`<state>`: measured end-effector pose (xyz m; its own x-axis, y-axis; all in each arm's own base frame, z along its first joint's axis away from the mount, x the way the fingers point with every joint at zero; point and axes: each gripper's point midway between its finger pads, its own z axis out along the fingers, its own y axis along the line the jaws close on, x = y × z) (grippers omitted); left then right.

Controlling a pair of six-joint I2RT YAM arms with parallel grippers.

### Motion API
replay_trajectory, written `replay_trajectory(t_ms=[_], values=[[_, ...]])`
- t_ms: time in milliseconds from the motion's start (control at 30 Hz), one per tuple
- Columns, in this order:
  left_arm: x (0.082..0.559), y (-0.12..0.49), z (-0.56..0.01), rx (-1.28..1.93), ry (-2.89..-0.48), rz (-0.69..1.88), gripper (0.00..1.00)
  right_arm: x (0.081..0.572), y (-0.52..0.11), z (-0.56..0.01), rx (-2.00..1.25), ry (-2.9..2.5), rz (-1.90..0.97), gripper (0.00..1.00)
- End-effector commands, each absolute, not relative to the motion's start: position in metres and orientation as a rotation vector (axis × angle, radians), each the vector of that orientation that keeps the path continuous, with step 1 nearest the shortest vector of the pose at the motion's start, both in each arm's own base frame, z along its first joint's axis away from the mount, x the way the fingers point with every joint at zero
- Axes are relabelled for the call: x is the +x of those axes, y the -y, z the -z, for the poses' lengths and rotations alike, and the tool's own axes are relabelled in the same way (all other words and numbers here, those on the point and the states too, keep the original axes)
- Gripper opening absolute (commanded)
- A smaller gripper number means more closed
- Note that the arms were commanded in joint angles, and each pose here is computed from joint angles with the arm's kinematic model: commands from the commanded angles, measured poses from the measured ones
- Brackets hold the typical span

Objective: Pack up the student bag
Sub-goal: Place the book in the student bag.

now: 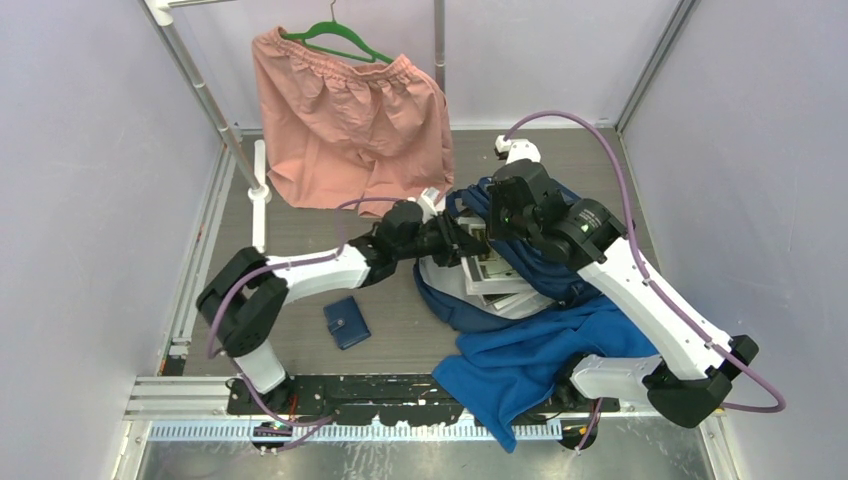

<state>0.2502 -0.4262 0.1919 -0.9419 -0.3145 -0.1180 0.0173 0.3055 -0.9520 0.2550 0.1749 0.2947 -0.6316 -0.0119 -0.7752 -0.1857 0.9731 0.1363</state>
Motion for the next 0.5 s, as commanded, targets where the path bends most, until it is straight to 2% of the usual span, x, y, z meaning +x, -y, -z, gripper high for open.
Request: replay_trajectory(t_ms=[0,67,267,467], values=[[0.266,0.468,-0.214,-0.225,-2.144,1.744,0.23,0.277,-0.199,-0.331,-0.038,-2.063,-0.420,0.01],[0.264,0.480,-0.203,-0.206,-2.182,1.760,0.30,0.280,-0.197,-0.325,-0.021,-2.073,-0.397,0.01],[0.254,0.467,-0.183,-0.219,-2.247,1.676,0.69,0.281,-0.192,-0.316,0.007,-2.066,-0.382,0.01],[0.244,0.439,-0.165,-0.176,-2.353,1.475,0.82,0.283,-0.193,-0.311,0.020,-2.077,-0.388,0.01]])
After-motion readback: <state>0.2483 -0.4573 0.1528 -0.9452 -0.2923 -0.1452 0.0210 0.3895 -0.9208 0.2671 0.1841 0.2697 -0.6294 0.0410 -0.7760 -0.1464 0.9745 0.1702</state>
